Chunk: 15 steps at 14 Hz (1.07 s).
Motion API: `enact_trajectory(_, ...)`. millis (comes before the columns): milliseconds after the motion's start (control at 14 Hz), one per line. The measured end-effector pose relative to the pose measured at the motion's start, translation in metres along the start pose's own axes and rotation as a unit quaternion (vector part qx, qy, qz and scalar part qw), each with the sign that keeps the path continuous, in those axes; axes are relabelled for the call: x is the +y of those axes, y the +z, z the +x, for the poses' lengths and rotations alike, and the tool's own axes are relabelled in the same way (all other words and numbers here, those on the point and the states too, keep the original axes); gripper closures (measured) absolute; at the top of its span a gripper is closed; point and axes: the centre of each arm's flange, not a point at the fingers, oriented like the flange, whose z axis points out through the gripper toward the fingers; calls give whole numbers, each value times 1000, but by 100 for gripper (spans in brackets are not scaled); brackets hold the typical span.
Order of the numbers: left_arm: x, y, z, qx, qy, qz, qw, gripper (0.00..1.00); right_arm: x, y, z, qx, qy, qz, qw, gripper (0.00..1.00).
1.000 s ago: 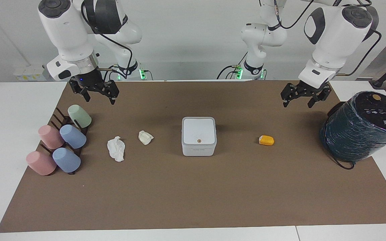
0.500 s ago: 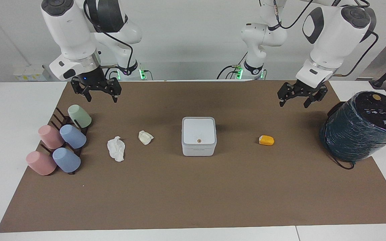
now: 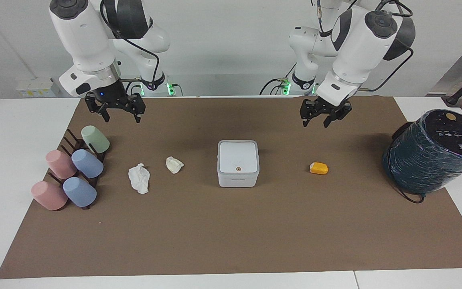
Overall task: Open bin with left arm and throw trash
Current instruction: 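Move the left gripper toward the white bin lid, then grasp the bin lid with the left gripper while the right gripper reaches the paper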
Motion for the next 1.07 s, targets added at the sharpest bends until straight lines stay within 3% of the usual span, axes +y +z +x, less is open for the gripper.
enact_trajectory(143, 32, 20, 0, -1, -13, 3, 1000, 68, 0, 0, 0, 0, 0, 0, 1000, 0)
enact_trajectory(214, 44, 30, 1, -2, -11, 5, 1000, 77, 0, 0, 0, 0, 0, 0, 1000, 0)
enact_trajectory(286, 54, 38, 0, -4, -8, 6, 1000, 77, 0, 0, 0, 0, 0, 0, 1000, 0)
enact_trajectory(429, 69, 48, 1, 0, -1, 2, 1000, 96, 2, 1, 0, -1, 2, 0, 1000, 0)
enact_trajectory(714, 90, 57, 9, 28, -6, -30, 999, 99, 2, 13, 8, 28, 3, 5, 1000, 0)
enact_trajectory(1071, 113, 78, 18, 46, -8, -64, 997, 99, 17, 60, 18, 66, 17, 11, 998, 0)
